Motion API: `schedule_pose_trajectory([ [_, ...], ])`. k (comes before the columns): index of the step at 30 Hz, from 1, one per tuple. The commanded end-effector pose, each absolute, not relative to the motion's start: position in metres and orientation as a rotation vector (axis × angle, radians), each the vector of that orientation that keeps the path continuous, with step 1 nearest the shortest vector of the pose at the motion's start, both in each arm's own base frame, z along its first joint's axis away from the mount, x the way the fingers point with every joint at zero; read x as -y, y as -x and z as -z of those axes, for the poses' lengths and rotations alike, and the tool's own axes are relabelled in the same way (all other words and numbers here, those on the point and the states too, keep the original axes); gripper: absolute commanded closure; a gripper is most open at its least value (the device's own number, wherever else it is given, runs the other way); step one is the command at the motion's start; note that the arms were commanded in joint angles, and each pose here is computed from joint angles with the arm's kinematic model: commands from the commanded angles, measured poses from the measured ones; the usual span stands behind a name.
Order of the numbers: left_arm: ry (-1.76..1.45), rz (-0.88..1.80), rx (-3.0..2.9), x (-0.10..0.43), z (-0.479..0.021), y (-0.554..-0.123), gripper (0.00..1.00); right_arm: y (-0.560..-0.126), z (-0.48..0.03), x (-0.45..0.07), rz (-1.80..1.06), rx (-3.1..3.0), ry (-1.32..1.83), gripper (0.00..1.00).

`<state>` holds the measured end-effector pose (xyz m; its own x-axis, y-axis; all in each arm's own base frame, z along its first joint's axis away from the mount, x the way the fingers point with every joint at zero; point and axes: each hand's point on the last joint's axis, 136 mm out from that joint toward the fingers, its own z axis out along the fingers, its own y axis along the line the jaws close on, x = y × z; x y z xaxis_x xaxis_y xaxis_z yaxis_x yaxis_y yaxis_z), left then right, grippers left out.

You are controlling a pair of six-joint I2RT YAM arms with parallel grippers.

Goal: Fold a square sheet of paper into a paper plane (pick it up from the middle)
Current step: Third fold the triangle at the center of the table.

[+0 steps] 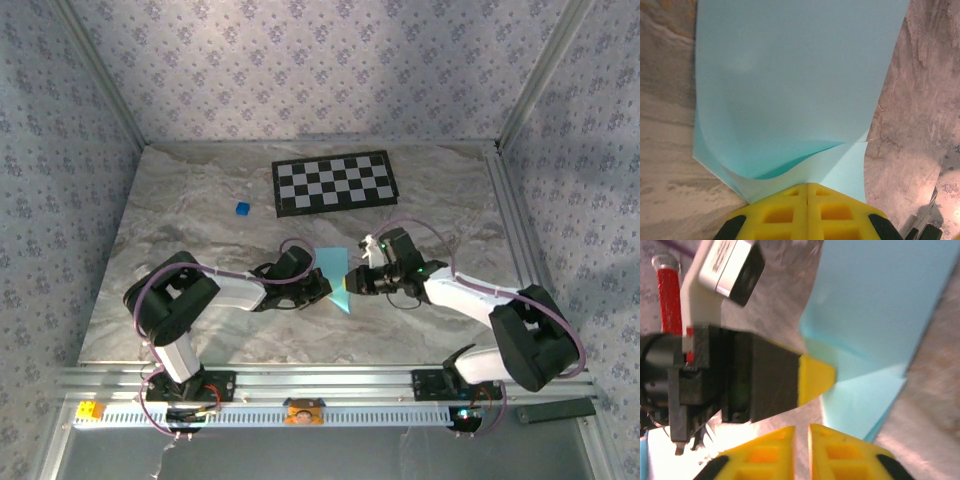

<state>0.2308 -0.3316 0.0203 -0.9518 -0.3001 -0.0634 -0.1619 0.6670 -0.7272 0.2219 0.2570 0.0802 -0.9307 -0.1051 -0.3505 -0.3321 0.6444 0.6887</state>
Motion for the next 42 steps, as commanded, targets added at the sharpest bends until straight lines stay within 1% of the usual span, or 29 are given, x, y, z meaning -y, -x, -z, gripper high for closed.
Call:
schedule_pose_trajectory([
  [1,0.397,1.042,-2.769,0.321,-0.003,-0.223,1.00,-0.206,-0.078,-0.272,-1.204,-2.652,0.446,0.92],
  [5,0.394,1.043,-2.769,0.321,-0.003,-0.223,1.00,-0.200,-0.066,-0.282,-1.180,-2.705,0.482,0.94],
  [12,0.392,1.048,-2.767,0.322,-0.004,-0.223,1.00,-0.199,-0.044,-0.284,-1.108,-2.800,0.473,0.94],
  [21,0.393,1.041,-2.772,0.320,-0.003,-0.222,1.00,-0.197,-0.028,-0.277,-1.030,-2.869,0.458,0.94],
  [33,0.389,1.032,-2.776,0.320,-0.002,-0.222,1.00,-0.187,-0.016,-0.267,-1.013,-2.909,0.436,0.94],
  [42,0.393,1.023,-2.781,0.318,0.000,-0.222,1.00,-0.181,-0.015,-0.262,-1.070,-2.904,0.397,0.94],
])
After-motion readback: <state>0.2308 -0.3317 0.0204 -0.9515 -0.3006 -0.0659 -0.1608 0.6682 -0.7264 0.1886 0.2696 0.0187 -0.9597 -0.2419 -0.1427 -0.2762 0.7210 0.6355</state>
